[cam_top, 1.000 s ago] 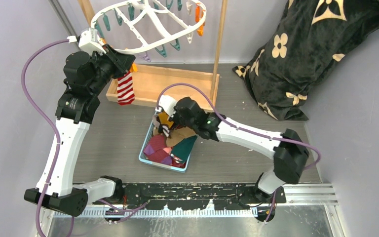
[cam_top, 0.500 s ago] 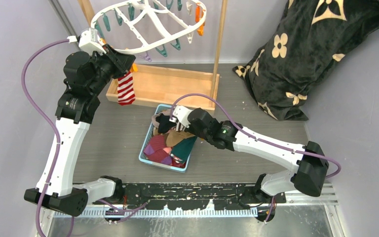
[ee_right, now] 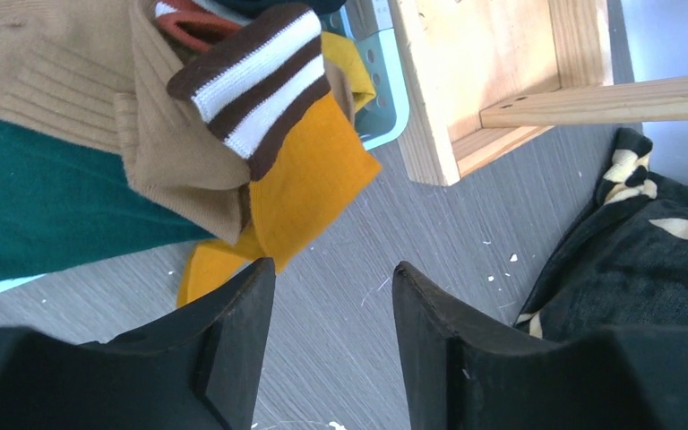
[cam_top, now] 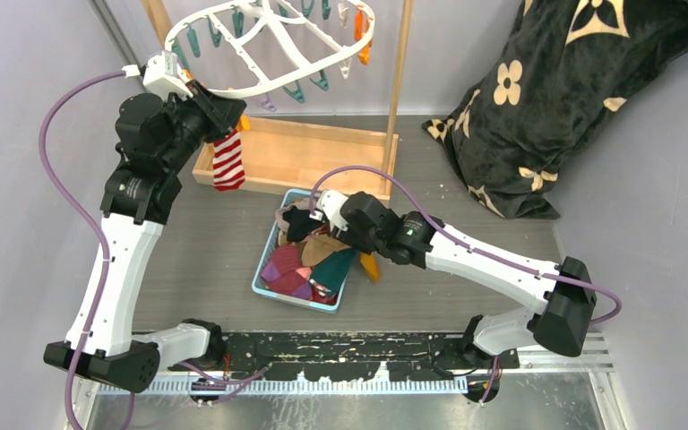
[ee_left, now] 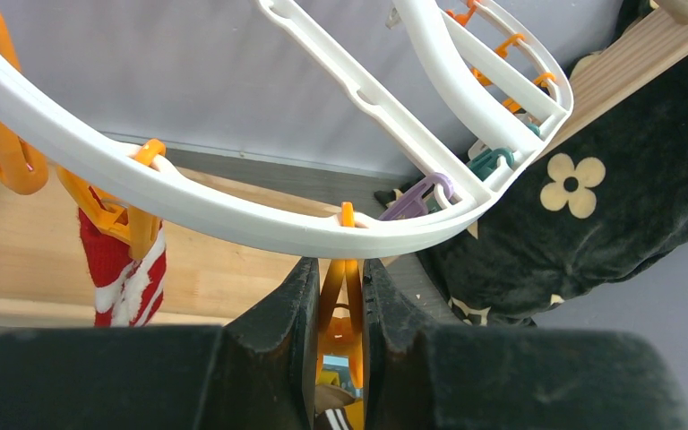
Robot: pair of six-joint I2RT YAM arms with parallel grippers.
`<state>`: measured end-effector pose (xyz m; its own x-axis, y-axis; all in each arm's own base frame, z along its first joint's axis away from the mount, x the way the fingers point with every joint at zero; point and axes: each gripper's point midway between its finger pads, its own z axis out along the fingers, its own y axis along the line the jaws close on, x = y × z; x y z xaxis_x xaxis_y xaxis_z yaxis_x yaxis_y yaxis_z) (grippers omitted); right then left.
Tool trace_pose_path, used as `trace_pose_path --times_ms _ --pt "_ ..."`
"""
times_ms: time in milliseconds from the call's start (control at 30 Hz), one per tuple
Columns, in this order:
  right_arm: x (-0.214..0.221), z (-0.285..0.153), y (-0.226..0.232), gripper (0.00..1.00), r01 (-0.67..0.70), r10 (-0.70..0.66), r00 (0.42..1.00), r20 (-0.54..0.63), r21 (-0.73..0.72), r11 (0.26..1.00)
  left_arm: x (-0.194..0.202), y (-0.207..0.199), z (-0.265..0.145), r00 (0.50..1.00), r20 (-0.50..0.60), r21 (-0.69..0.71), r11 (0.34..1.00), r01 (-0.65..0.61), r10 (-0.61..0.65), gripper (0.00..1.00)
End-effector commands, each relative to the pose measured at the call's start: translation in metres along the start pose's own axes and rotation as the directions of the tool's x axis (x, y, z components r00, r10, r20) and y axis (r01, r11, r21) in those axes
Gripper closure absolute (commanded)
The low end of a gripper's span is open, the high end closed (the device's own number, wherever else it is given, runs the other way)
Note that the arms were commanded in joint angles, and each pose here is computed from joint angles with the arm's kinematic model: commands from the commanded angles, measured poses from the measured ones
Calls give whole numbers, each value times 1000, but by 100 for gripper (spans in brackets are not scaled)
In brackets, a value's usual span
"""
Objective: Clip the socks to the hanger
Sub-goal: Pick up the sock from the bin.
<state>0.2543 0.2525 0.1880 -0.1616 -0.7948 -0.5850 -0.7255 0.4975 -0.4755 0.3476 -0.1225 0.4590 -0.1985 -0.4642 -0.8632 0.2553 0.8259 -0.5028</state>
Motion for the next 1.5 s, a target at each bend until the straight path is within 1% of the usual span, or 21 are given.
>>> trace_pose_path --times_ms 0,100,167,233,333,500,867,933,1067,1233,1333,1467 --pt "-31 -26 -8 43 -20 24 994 108 -36 999 -19 -17 -8 999 49 57 998 -5 2 92" --pt "-33 -21 -6 43 14 -9 994 109 -44 999 -18 -17 -7 999 48 56 998 -5 2 92" --pt "-35 -19 1 43 30 -22 994 111 -78 997 -19 -17 -8 999 50 56 998 -6 3 93" --pt "-42 -23 9 43 34 -14 987 158 -129 991 -19 -16 -9 999 52 54 999 -7 4 93" --pt "-48 -27 17 42 63 -31 975 219 -140 988 -18 -16 -9 999 51 54 998 -9 6 92" --pt "-53 -18 18 42 120 -99 965 241 -75 990 -17 -15 -8 999 49 50 999 -8 6 93" --pt "-62 10 23 49 255 -248 932 265 9 967 -18 -15 -7 999 48 50 999 -9 7 93" --pt "-62 12 29 49 296 -284 920 271 -2 955 -18 -15 -8 999 49 49 999 -10 7 93" --pt "-58 19 32 49 376 -373 897 237 37 926 -18 -15 -8 999 49 47 999 -11 9 93" --pt "-61 20 32 50 423 -431 872 232 88 902 -18 -14 -8 999 49 43 999 -12 10 93" --pt "-59 26 30 50 475 -489 850 195 117 872 -18 -14 -7 999 49 44 999 -11 9 93" --pt "-62 29 27 53 492 -517 833 196 165 855 -18 -15 -8 999 50 44 999 -14 12 93"
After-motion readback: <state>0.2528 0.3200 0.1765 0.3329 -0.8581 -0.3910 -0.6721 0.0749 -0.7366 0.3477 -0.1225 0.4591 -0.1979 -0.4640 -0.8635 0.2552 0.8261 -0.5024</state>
